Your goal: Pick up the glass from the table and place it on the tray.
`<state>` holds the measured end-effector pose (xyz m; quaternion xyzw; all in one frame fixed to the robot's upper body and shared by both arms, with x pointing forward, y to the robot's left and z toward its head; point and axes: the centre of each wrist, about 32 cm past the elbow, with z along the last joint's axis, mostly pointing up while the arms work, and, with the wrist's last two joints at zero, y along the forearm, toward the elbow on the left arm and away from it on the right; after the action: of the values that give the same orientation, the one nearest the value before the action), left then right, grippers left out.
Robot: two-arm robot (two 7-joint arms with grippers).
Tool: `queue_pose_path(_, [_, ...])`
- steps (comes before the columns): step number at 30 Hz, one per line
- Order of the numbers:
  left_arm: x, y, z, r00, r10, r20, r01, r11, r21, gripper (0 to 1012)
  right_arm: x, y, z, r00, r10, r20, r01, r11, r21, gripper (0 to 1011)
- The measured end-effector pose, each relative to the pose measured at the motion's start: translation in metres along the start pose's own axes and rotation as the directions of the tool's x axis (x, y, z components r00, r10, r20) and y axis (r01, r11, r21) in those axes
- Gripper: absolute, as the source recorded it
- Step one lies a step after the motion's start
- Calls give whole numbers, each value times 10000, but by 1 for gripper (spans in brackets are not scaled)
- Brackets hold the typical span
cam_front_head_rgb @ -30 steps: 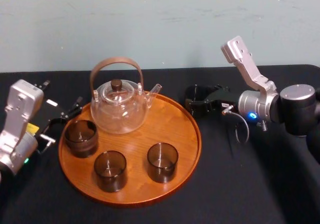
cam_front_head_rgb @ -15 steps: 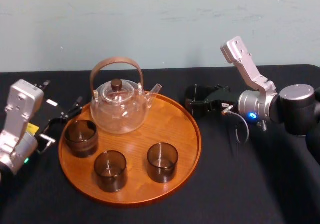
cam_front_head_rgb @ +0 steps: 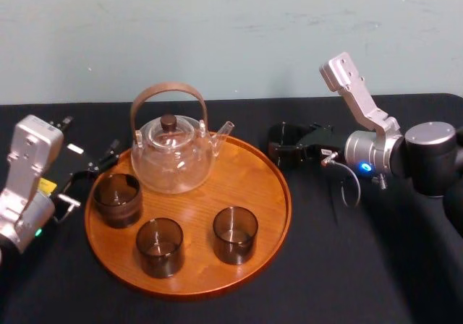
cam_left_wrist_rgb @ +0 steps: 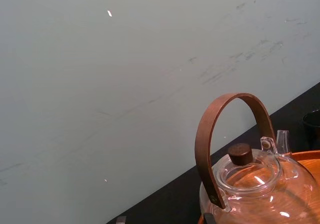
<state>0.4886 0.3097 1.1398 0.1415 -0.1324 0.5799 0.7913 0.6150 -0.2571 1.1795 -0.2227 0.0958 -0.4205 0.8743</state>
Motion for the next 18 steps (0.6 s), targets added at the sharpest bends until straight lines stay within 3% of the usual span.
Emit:
queue_pose_path(10, [0, 0, 0, 10000, 0, 0, 0, 10000, 0, 1001, 1, -37, -3, 9999, 107, -3, -107, 9999, 106, 898])
queue_pose_path(18, [0, 0, 0, 10000, 0, 0, 0, 10000, -1, 1001, -18, -236, 62, 9991, 380, 174, -389, 9976, 570, 896])
